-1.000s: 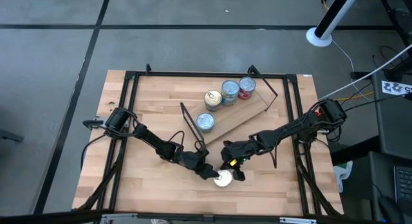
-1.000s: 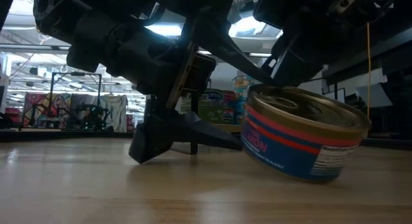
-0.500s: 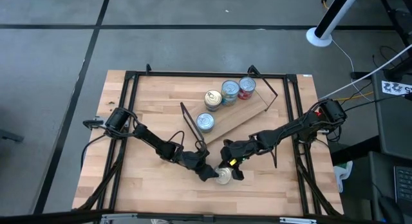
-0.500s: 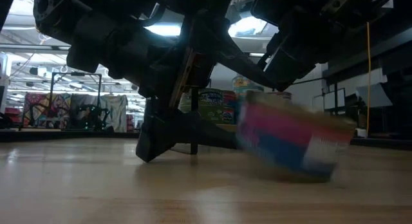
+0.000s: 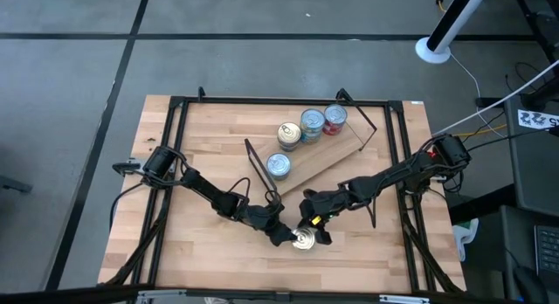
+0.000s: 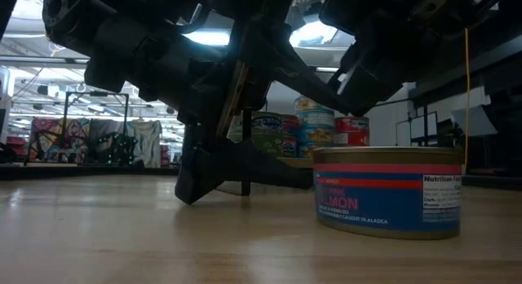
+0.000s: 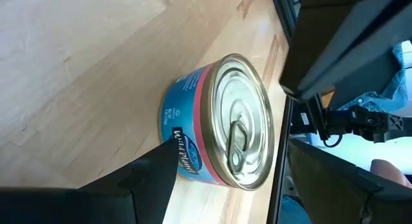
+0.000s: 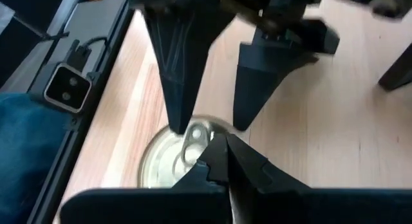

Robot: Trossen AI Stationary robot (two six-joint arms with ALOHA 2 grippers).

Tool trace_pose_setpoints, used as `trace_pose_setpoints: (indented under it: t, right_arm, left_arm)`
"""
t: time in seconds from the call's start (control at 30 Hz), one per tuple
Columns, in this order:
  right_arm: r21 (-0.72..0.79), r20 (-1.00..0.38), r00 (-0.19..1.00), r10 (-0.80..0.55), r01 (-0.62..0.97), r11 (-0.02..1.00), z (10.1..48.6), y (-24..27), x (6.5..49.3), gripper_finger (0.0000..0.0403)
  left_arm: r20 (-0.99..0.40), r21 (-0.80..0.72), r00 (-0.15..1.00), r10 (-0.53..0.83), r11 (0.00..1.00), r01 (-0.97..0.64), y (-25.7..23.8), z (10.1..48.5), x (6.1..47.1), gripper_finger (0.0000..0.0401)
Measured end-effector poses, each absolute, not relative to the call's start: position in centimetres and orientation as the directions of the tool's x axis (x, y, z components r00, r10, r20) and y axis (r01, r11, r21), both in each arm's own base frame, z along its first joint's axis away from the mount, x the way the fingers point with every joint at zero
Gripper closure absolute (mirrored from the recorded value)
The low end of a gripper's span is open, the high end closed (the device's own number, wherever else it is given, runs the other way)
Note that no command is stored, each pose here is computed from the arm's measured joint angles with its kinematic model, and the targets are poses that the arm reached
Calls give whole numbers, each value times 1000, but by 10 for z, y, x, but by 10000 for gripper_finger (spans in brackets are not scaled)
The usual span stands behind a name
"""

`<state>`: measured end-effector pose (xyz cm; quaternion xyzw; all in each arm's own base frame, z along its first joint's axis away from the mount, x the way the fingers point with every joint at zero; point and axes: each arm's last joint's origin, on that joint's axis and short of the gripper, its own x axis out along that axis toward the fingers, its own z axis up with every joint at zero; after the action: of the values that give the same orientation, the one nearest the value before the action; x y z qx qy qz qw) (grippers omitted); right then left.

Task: Stack canned seafood by type on shelf
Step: Stack the blue tuna can on top of the blue tuna can on the shelf

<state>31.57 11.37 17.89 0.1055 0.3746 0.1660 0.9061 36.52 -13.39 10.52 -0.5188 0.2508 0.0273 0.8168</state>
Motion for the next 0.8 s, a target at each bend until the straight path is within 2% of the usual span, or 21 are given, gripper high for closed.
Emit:
trace_pose_setpoints:
  t: [0.3,0.6,0.7,0.8]
  right_arm:
    - [339,-705,582,404,-223,914,181,111,304,402]
    - [362,-713,575,402,-189,913,179,111,304,401]
    - [361,-709,581,401,-189,913,180,111,305,378]
    - [327,-715,602,354,-159,932,179,110,305,334]
  left_arm:
    - [-447,-834,868,-214,451,-318,-134,104,365,121]
    - [-450,-832,867,-214,454,-319,-134,104,365,121]
    - [-450,-832,867,-214,454,-320,-134,104,365,121]
    - [-450,-831,867,-214,455,-319,-134,104,365,121]
